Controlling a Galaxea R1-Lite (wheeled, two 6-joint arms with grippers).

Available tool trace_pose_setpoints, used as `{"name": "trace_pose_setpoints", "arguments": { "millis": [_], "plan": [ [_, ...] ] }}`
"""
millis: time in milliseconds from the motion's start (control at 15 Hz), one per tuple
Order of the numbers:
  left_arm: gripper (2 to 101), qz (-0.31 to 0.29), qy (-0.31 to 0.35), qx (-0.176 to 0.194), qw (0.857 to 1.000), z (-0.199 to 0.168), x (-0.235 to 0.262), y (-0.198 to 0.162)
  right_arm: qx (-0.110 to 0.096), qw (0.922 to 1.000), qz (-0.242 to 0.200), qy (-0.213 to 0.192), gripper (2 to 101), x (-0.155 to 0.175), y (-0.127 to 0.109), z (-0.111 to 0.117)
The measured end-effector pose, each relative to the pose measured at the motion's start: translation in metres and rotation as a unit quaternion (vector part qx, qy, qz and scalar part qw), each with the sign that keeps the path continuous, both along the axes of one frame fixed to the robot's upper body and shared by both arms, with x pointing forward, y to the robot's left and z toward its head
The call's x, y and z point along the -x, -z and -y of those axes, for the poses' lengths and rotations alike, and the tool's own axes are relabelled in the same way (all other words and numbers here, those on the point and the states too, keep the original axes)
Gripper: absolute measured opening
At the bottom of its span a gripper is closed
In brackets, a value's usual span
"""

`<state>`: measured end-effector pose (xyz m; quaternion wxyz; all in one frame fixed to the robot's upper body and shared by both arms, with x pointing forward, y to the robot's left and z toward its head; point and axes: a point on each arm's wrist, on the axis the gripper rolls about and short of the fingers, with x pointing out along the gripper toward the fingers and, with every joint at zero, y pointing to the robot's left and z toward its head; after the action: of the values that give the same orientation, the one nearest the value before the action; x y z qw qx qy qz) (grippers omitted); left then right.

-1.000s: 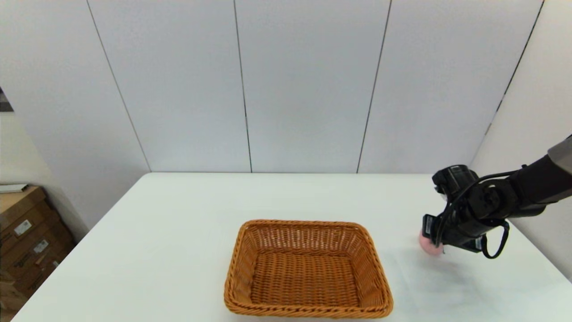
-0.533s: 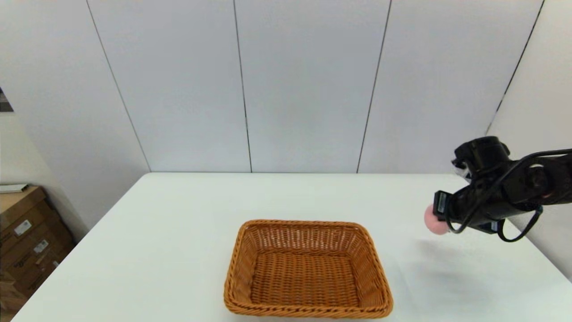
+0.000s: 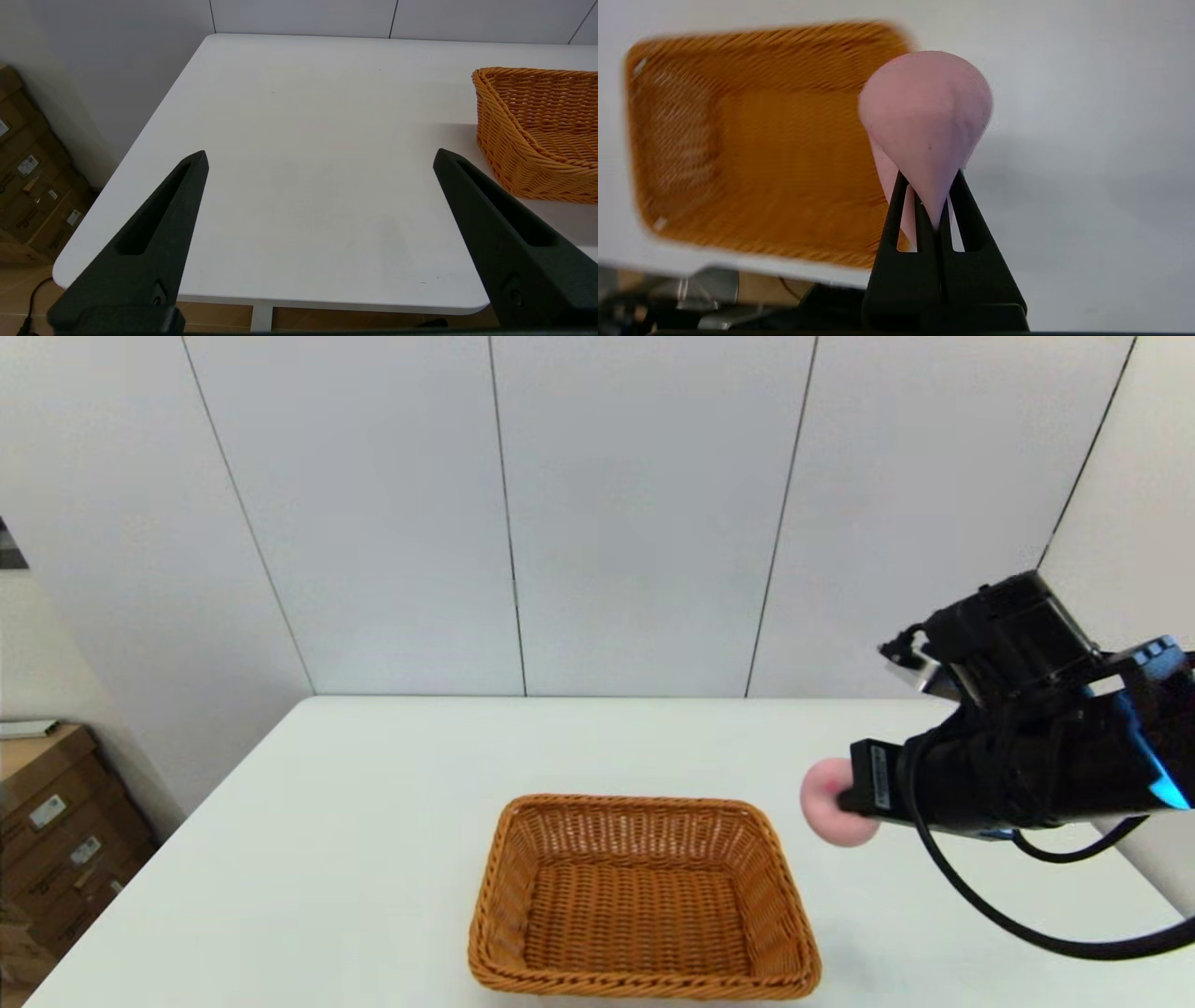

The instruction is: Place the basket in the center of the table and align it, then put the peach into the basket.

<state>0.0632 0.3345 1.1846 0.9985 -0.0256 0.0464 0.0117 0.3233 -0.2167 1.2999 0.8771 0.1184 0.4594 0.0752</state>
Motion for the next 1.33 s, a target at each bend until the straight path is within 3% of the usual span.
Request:
{"name": "trace_pose_setpoints", "arguments": {
  "millis": [467, 667, 800, 1067, 1333],
  "plan": [
    [97.8, 0.0, 0.0, 0.0, 1.0, 0.0, 0.0, 0.0, -0.003, 0.9943, -0.048, -0.095, 7.2, -0.029, 0.03, -0.077],
    [97.8, 0.0, 0.001, 0.0, 1.0, 0.0, 0.0, 0.0, 0.013, 0.9907, -0.076, -0.112, 36.3, -0.039, 0.049, -0.1],
    [97.8, 0.0, 0.001, 0.0, 1.0, 0.0, 0.0, 0.0, 0.019, 0.9897, -0.084, -0.115, 50.6, -0.042, 0.055, -0.104],
    [97.8, 0.0, 0.001, 0.0, 1.0, 0.0, 0.0, 0.0, 0.013, 0.9908, -0.084, -0.105, 69.6, -0.045, 0.054, -0.1],
    [97.8, 0.0, 0.001, -0.001, 1.0, 0.0, 0.0, 0.0, -0.003, 0.9961, -0.061, -0.064, 81.0, -0.058, 0.035, -0.069]
  ]
}}
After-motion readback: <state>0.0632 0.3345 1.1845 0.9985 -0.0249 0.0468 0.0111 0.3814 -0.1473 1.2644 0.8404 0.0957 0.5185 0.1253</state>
